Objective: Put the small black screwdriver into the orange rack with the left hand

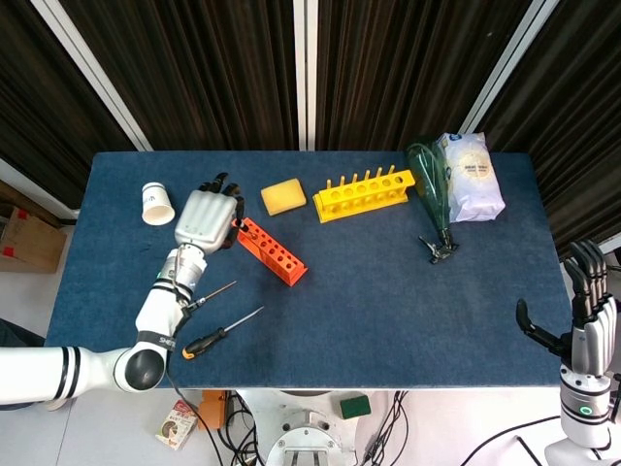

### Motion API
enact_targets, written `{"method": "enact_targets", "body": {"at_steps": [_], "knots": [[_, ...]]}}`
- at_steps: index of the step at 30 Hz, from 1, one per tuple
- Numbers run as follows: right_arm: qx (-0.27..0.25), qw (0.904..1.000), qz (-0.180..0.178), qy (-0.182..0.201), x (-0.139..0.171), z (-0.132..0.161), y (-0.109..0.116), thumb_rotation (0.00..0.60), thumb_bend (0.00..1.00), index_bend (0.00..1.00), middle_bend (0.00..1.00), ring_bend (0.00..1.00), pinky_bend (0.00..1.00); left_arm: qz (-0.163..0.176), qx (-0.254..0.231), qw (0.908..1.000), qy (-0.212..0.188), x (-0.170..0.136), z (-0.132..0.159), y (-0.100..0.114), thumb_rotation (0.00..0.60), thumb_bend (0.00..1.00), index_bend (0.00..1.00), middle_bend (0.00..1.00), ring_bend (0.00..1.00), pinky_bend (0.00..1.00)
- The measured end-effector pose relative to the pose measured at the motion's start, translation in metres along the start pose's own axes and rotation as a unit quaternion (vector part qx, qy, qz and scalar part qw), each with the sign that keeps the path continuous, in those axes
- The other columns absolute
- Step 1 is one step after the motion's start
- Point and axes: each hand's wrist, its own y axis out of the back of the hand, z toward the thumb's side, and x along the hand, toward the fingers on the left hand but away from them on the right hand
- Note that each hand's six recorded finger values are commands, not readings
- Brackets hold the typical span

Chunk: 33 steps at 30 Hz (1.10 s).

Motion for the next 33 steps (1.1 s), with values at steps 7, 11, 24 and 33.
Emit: {"method": "enact_targets", "body": {"at_steps": [7,11,24,33], "knots": [[0.002,1.0000,0.000,0.000,-0.001,-0.001,0.000,0.600,0.45,0.00,0.01,0.00,0.00,-0.003,0.000,1.0000,0.001,0.002,-0.002,-0.003,0.600,0.40,0.61,0.24,0.07,0.24],[0.001,1.0000,0.003,-0.002,-0.001,-0.002,-0.002,0.600,0.45,0.00,0.01,0.00,0.00,-0.008,-0.007,0.9999,-0.001,0.002,-0.001,-0.005,0.600,0.40,0.61,0.24,0.07,0.24],[0.002,1.0000,0.006,-0.005,-0.001,-0.004,-0.005,0.600,0.45,0.00,0.01,0.00,0.00,-0.009,0.011,0.9999,-0.003,0.007,0.001,-0.011,0.600,0.40,0.61,0.24,0.07,0.24],[0.005,0.9999,0.006,-0.007,0.000,-0.007,-0.005,0.600,0.46,0.00,0.01,0.00,0.00,-0.009,0.039,0.9992,-0.009,0.011,0.009,-0.019,0.600,0.40,0.60,0.25,0.07,0.24]]}}
